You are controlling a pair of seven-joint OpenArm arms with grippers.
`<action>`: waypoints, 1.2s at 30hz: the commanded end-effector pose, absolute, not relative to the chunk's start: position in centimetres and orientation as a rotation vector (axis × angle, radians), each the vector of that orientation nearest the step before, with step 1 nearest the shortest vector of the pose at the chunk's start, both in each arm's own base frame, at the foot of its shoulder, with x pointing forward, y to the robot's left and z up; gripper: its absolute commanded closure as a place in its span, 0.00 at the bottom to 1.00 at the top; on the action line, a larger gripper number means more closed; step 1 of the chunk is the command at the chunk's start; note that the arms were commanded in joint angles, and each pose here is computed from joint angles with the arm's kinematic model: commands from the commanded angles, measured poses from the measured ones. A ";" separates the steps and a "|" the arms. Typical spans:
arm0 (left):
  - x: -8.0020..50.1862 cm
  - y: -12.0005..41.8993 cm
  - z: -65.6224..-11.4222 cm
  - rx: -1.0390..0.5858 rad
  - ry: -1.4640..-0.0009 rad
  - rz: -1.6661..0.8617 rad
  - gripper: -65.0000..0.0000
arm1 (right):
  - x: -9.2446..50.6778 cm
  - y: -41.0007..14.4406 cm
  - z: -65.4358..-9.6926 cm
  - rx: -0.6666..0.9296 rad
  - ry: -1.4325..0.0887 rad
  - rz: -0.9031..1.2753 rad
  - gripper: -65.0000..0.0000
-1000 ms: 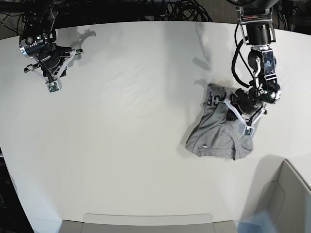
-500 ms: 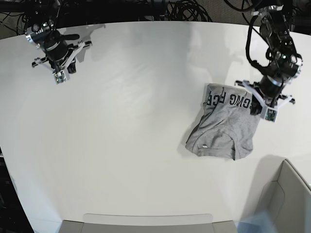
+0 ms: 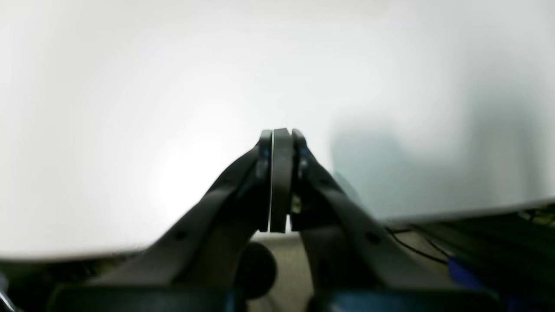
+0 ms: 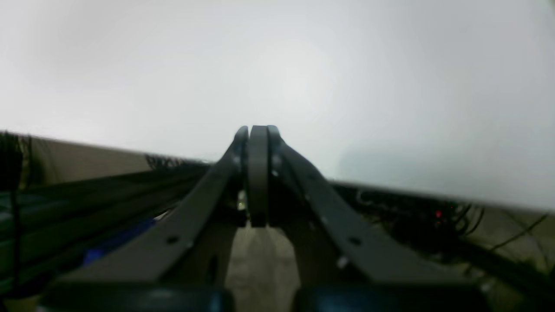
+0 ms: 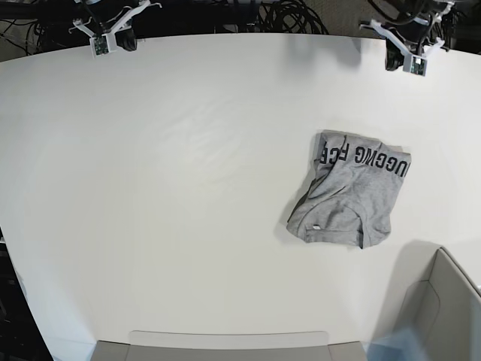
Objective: Fold the T-shirt properly
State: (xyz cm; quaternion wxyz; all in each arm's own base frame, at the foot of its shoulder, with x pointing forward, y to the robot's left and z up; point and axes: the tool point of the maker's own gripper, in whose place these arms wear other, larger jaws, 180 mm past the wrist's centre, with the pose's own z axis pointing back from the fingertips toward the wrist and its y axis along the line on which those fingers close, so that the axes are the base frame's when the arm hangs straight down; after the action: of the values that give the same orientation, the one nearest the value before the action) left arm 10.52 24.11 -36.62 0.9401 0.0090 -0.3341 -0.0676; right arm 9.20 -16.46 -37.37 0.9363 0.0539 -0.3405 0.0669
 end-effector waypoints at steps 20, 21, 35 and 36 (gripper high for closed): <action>-9.9 21.2 -48.9 -0.177 -0.366 0.071 1.00 | -4.3 -15.0 -46.1 0.201 -0.445 -0.170 1.00; -9.7 21.2 -49.7 -0.178 -0.370 0.080 1.00 | -4.7 -14.9 -46.7 0.204 -0.445 -0.192 1.00; -11.3 18.9 -61.2 -0.244 -0.105 0.266 1.00 | -5.4 -17.2 -57.6 0.161 -0.229 -0.085 1.00; -11.3 18.8 -61.7 -0.247 -0.086 0.283 1.00 | -5.5 -18.0 -58.3 0.149 -0.209 -0.081 1.00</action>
State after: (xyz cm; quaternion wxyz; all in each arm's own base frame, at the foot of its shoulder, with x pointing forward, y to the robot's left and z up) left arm -11.03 17.89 -61.93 0.9804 -0.1305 -0.0405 0.1423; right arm -5.28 -17.16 -58.64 0.9910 0.0823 -0.0983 -0.0390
